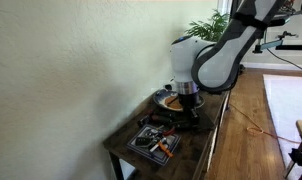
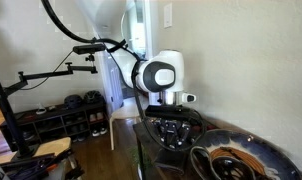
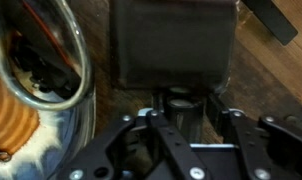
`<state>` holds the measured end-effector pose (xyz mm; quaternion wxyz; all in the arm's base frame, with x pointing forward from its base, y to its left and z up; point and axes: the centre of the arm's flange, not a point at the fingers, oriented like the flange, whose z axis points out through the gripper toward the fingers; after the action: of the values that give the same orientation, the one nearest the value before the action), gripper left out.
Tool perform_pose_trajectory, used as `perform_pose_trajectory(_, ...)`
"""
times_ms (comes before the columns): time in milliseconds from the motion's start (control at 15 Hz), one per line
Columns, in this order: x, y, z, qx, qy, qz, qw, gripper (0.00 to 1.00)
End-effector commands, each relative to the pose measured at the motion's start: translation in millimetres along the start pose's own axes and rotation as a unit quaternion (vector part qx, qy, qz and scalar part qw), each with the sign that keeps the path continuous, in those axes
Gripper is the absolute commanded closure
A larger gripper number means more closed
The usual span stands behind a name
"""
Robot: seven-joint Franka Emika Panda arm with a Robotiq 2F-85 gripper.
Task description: Pick up the black object and put it in the bowl
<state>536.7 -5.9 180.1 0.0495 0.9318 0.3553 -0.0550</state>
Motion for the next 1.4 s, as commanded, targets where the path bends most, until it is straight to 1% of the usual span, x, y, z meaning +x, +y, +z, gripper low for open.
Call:
perform_pose_trajectory(0,-1.4,-10.2,-18.7,-0.021,-0.013,-0.007,0.9997,0.20)
perform_pose_trajectory(200,3.0,-10.3,-30.7,-0.041,-0.011,-0.014,0.9990,0.02)
perform_pose_trajectory(267,4.5,-9.8,-32.6,-0.045,-0.011,-0.015,0.9988,0.01)
perform_pose_trajectory(600,14.3,-4.8,-30.4,-0.039,0.000,-0.011,0.9992,0.00)
perform_pose_trajectory(1000,25.9,1.5,-25.8,-0.013,0.016,0.052,0.9984,0.00)
perform_pose_trajectory(1333,31.7,2.1,-19.1,0.006,0.022,0.088,0.9959,0.00)
